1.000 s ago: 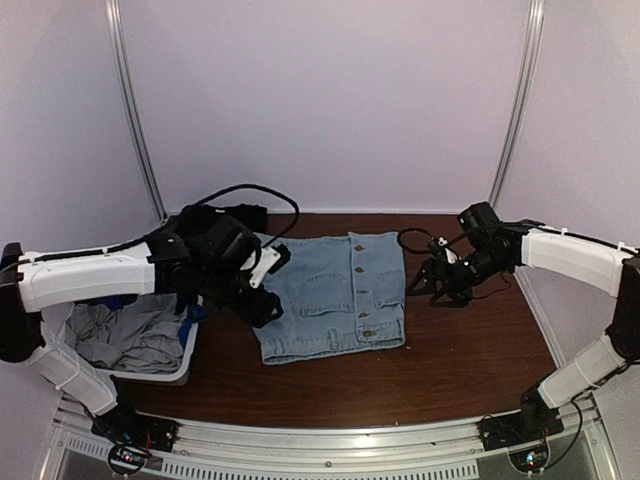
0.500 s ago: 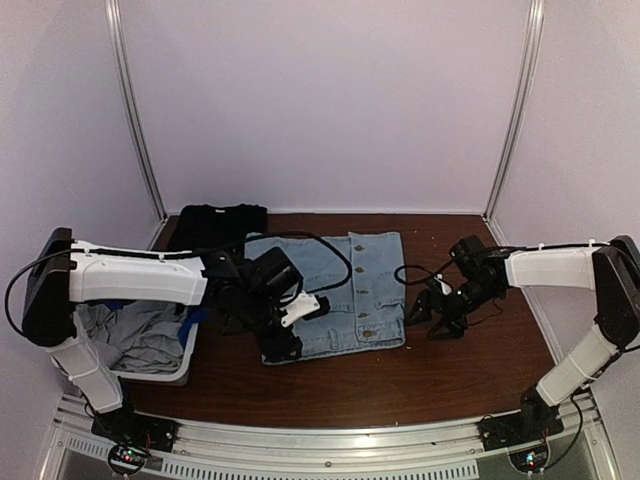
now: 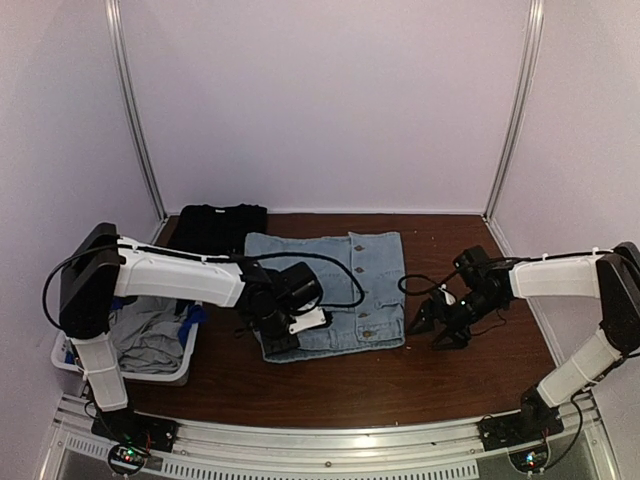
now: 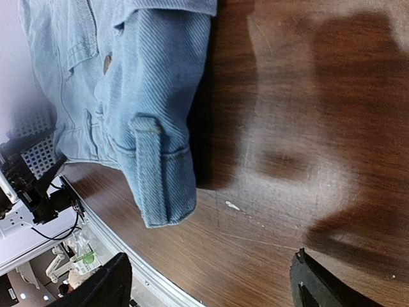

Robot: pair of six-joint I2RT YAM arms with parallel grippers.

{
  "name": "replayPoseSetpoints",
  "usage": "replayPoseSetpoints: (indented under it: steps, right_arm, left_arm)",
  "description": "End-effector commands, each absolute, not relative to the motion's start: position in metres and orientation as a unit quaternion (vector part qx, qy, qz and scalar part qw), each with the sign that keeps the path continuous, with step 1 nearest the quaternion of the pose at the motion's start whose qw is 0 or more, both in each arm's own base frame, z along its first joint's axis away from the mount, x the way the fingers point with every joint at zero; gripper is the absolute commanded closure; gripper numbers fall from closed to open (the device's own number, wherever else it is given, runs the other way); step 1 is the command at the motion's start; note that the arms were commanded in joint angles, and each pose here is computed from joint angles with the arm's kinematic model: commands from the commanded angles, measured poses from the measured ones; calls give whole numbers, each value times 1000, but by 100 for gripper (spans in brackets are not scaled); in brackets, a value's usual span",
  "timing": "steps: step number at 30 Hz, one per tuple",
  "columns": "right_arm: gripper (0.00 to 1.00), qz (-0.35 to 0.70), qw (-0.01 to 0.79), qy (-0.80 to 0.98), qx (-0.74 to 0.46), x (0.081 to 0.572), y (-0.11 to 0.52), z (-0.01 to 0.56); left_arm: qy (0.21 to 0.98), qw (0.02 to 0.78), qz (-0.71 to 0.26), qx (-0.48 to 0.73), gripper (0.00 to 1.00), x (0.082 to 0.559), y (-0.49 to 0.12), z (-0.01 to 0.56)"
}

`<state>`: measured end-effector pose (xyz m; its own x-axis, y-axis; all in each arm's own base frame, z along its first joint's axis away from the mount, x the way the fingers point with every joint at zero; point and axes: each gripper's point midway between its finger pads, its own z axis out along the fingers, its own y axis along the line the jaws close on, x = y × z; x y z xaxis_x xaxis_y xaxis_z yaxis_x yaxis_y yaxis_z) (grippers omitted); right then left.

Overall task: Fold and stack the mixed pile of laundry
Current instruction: Pick up the flattened skirt from the center of the board.

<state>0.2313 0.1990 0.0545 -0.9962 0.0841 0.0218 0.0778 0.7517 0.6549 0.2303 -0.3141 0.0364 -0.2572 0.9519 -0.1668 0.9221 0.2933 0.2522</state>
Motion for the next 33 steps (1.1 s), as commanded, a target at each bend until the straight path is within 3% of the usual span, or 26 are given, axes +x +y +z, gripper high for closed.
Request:
replayPoseSetpoints:
  steps: [1, 4, 5, 14, 21, 26, 33]
  right_arm:
    - [14, 350, 28, 935, 41, 237, 198, 59]
    - [13, 354, 39, 933, 40, 243, 200, 63]
    - [13, 355, 46, 933, 38, 246, 200, 65]
    - [8, 332, 160, 929, -40, 274, 206, 102]
    - [9, 229, 266, 913, -209, 289, 234, 127]
    - [13, 151, 321, 853, -382, 270, 282, 126]
    - [9, 95, 348, 772, -523, 254, 318, 111]
  left_arm:
    - [785, 187, 61, 588, 69, 250, -325, 66]
    - [804, 210, 46, 554, 97, 266, -327, 85]
    - [813, 218, 41, 538, 100, 274, -326, 91]
    - [910, 242, -147, 303, 100, 347, -302, 151]
    - [945, 173, -165, 222, 100, 361, -274, 104]
    - [952, 150, -177, 198, 100, 358, -261, 82]
    - [957, 122, -195, 175, 100, 362, -249, 64]
